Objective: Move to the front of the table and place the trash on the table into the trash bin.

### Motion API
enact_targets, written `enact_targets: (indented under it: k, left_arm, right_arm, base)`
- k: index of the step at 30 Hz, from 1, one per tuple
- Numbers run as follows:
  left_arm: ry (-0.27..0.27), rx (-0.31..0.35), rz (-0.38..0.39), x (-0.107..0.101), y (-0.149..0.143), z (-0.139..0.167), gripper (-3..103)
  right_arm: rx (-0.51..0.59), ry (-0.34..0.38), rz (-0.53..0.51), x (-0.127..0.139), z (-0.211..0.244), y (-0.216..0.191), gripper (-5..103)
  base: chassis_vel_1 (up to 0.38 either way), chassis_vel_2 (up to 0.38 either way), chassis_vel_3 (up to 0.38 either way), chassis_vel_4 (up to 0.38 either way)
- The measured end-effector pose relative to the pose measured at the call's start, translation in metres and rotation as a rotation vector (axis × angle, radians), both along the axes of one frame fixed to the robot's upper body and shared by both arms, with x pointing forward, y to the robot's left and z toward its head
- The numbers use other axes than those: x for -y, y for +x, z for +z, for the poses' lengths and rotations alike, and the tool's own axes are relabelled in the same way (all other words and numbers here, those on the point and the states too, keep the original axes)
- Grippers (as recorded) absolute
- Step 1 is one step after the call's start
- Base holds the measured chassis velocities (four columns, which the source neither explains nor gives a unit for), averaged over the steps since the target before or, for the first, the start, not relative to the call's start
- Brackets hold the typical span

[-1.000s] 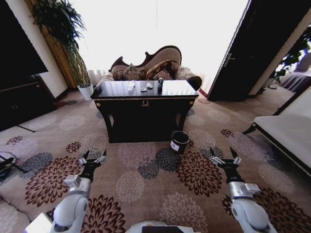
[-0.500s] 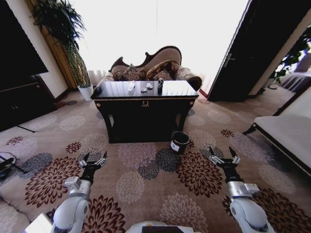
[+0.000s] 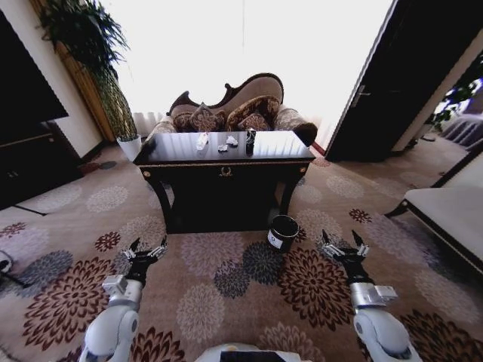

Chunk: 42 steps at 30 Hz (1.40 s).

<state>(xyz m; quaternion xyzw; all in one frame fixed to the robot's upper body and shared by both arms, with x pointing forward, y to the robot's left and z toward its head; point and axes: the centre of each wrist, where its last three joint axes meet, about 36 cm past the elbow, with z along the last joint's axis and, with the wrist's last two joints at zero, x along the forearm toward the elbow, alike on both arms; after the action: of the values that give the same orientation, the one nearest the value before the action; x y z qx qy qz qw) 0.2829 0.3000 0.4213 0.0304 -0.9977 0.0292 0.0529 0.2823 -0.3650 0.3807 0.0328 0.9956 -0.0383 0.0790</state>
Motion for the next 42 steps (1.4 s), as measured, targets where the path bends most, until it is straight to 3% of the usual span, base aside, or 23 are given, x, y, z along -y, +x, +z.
enact_targets:
  k: [14,25,31,42]
  left_arm:
    - [0.012,0.014,0.002,0.001,-0.001,0.006,100]
    - [0.034,0.115,0.004,-0.015,0.001,0.083,100]
    - [0.060,0.129,-0.010,-0.021,0.004,0.092,100]
    - [0.055,0.125,-0.022,-0.019,0.003,0.090,100]
  right_arm:
    - [0.005,-0.014,0.008,-0.005,0.005,0.004,100]
    - [0.122,-0.049,0.030,0.005,0.085,0.011,100]
    - [0.133,-0.057,0.043,0.004,0.096,0.011,100]
    - [0.120,-0.048,0.031,0.007,0.088,0.010,100]
  base:
    - [-0.218,0.221,0.208,-0.216]
    - [0.005,-0.008,-0.010,0.009]
    - [-0.087,0.091,0.099,-0.081]
    - [-0.189,0.191,0.184,-0.191]
